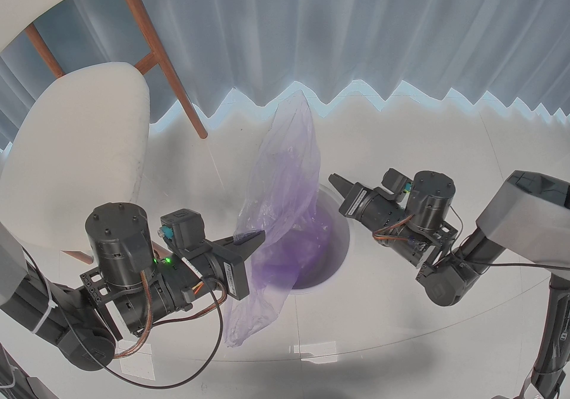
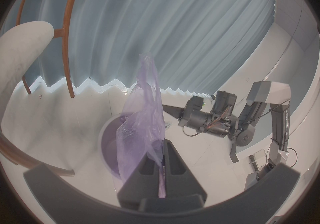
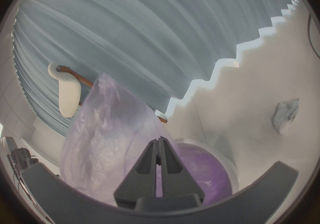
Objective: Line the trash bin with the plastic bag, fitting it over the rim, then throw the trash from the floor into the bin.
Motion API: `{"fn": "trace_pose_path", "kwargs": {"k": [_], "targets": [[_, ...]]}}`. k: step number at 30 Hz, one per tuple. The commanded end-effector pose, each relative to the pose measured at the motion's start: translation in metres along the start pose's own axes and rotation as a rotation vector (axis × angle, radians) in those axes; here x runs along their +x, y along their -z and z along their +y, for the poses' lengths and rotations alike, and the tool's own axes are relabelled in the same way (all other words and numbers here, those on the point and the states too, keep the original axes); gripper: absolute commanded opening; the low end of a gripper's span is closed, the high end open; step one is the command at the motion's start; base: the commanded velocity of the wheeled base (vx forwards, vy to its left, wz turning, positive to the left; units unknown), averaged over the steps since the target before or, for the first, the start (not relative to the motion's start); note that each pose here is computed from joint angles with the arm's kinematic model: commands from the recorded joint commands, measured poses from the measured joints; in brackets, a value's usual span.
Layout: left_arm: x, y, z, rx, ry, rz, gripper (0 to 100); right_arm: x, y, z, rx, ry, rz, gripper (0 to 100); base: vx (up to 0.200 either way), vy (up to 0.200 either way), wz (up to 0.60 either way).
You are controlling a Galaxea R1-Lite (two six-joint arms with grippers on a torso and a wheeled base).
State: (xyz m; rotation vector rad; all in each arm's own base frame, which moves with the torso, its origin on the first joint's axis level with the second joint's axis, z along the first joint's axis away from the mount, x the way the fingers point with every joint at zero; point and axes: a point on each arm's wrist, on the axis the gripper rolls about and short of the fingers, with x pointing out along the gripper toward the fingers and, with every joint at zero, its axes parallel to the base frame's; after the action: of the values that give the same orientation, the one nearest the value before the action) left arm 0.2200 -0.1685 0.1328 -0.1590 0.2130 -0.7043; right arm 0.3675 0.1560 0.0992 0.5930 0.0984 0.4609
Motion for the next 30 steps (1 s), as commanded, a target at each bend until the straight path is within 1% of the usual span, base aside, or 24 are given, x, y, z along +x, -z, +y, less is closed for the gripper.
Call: {"fn": "trace_pose_path", "kwargs": {"k": [1, 2, 4, 6, 7, 8, 9, 11, 12, 13, 14, 15, 16, 18, 19, 21, 22, 24, 25, 26, 27, 30], "targets": [[0.001, 0.005, 0.0, 0.007, -0.002, 0.019, 0, -0.032, -0.026, 0.017, -0.028, -0.017, -0.035, 0, 0.0, 0.0, 0.0], [0.0, 0.006, 0.0, 0.01, -0.004, 0.021, 0, -0.046, -0.03, 0.022, -0.032, -0.018, -0.029, 0, 0.0, 0.0, 0.0], [0.0, 0.006, 0.0, 0.012, -0.002, 0.022, 0, -0.051, -0.032, 0.024, -0.032, -0.02, -0.029, 0, 0.0, 0.0, 0.0], [0.0, 0.004, 0.0, 0.026, -0.002, 0.012, 0, -0.073, -0.04, 0.033, -0.033, -0.033, -0.032, 0, 0.0, 0.0, 0.0], [-0.001, 0.006, 0.0, 0.054, -0.002, 0.009, 0, -0.08, -0.039, 0.034, -0.032, -0.033, -0.015, 0, 0.0, 0.0, 0.0], [-0.003, 0.008, 0.0, 0.1, -0.002, 0.006, 0, -0.085, -0.039, 0.037, -0.041, -0.048, -0.005, 0, 0.0, 0.0, 0.0], [-0.003, 0.008, 0.0, 0.108, -0.001, 0.005, 0, -0.086, -0.038, 0.038, -0.042, -0.05, -0.005, 0, 0.0, 0.0, 0.0], [-0.007, 0.015, 0.003, 0.241, -0.006, -0.023, 0, -0.098, -0.048, 0.053, -0.085, -0.093, -0.027, 0, 0.0, 0.0, 0.0], [-0.007, 0.015, 0.003, 0.241, -0.006, -0.023, 0, -0.098, -0.048, 0.053, -0.085, -0.093, -0.027, 0, 0.0, 0.0, 0.0], [-0.005, 0.022, 0.003, 0.278, -0.003, -0.029, 0, -0.104, -0.052, 0.064, -0.085, -0.122, -0.026, 0, 0.0, 0.0, 0.0], [-0.004, 0.026, 0.003, 0.291, 0.002, -0.041, 0, -0.107, -0.052, 0.071, -0.082, -0.132, -0.007, 0, 0.0, 0.0, 0.0], [-0.004, 0.026, 0.003, 0.293, 0.002, -0.041, 0, -0.108, -0.052, 0.072, -0.082, -0.134, -0.006, 0, 0.0, 0.0, 0.0], [-0.003, 0.032, 0.004, 0.329, 0.008, -0.052, 0, -0.113, -0.052, 0.078, -0.075, -0.136, 0.026, 0, 0.0, 0.0, 0.0], [0.001, 0.037, 0.006, 0.368, 0.007, -0.044, 0, -0.118, -0.05, 0.085, -0.063, -0.144, 0.063, 0, 0.0, 0.0, 0.0], [0.001, 0.037, 0.006, 0.368, 0.007, -0.044, 0, -0.118, -0.05, 0.085, -0.063, -0.144, 0.063, 0, 0.0, 0.0, 0.0], [0.001, 0.038, 0.003, 0.377, 0.022, -0.039, 0, -0.121, -0.041, 0.094, -0.022, -0.164, 0.12, 0, 0.0, 0.0, 0.0], [0.0, 0.038, 0.002, 0.377, 0.029, -0.039, 0, -0.121, -0.04, 0.096, -0.016, -0.171, 0.127, 100, 0.0, 0.0, 0.0], [0.0, 0.039, 0.0, 0.38, 0.045, -0.038, 0, -0.119, -0.041, 0.099, 0.022, -0.177, 0.123, 100, 0.0, 0.0, 0.0], [0.0, 0.039, 0.0, 0.38, 0.045, -0.038, 0, -0.119, -0.041, 0.099, 0.022, -0.177, 0.123, 100, 0.0, 0.0, 0.0], [0.0, 0.039, -0.002, 0.382, 0.054, -0.04, 0, -0.119, -0.043, 0.101, 0.075, -0.178, 0.123, 100, 0.0, 0.0, 0.0], [0.0, 0.039, -0.003, 0.383, 0.059, -0.04, 0, -0.118, -0.042, 0.101, 0.093, -0.175, 0.129, 100, 0.0, 0.0, 0.0], [0.0, 0.04, -0.006, 0.383, 0.071, -0.039, 0, -0.113, -0.041, 0.099, 0.103, -0.148, 0.147, 100, 0.0, 0.0, 0.0]]}}
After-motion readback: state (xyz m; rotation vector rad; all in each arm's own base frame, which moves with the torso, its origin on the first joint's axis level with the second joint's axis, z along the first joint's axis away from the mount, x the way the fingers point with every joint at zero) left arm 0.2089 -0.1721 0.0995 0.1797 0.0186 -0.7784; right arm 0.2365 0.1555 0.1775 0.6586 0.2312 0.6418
